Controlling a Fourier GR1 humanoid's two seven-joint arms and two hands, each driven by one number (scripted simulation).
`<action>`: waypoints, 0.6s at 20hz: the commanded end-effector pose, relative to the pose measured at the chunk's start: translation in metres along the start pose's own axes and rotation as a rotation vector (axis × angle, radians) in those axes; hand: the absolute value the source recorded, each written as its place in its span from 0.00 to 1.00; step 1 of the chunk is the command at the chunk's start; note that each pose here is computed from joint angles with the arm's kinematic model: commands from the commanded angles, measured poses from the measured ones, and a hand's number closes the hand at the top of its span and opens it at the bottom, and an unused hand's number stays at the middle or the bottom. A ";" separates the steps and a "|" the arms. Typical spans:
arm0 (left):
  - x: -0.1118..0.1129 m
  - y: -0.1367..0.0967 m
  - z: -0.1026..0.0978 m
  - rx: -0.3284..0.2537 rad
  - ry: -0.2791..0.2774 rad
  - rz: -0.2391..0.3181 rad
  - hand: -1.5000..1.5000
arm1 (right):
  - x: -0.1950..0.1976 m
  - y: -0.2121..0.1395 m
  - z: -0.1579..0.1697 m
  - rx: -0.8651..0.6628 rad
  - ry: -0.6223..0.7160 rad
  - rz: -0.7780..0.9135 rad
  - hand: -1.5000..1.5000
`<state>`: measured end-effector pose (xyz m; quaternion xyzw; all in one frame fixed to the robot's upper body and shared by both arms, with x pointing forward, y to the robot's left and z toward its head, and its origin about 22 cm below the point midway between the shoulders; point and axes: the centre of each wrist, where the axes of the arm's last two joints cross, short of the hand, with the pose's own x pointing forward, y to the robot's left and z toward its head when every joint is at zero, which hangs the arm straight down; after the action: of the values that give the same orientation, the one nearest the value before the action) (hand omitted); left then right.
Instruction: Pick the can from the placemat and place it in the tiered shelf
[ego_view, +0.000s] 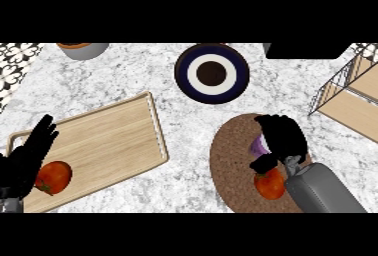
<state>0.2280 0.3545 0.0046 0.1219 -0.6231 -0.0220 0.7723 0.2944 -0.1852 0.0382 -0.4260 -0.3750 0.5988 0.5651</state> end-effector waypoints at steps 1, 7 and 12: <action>0.014 -0.010 -0.007 -0.001 0.012 0.011 0.50 | -0.009 0.008 -0.010 0.036 -0.004 -0.028 1.00; 0.001 0.007 -0.007 -0.004 0.003 0.006 0.50 | -0.016 0.003 -0.011 -0.019 -0.048 0.061 1.00; -0.016 -0.013 0.011 0.005 0.023 -0.005 0.50 | 0.000 0.023 0.009 -0.098 -0.059 0.085 1.00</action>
<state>0.2316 0.3522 0.0022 0.1253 -0.6234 -0.0238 0.7714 0.2932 -0.1822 0.0287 -0.4341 -0.3943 0.6156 0.5265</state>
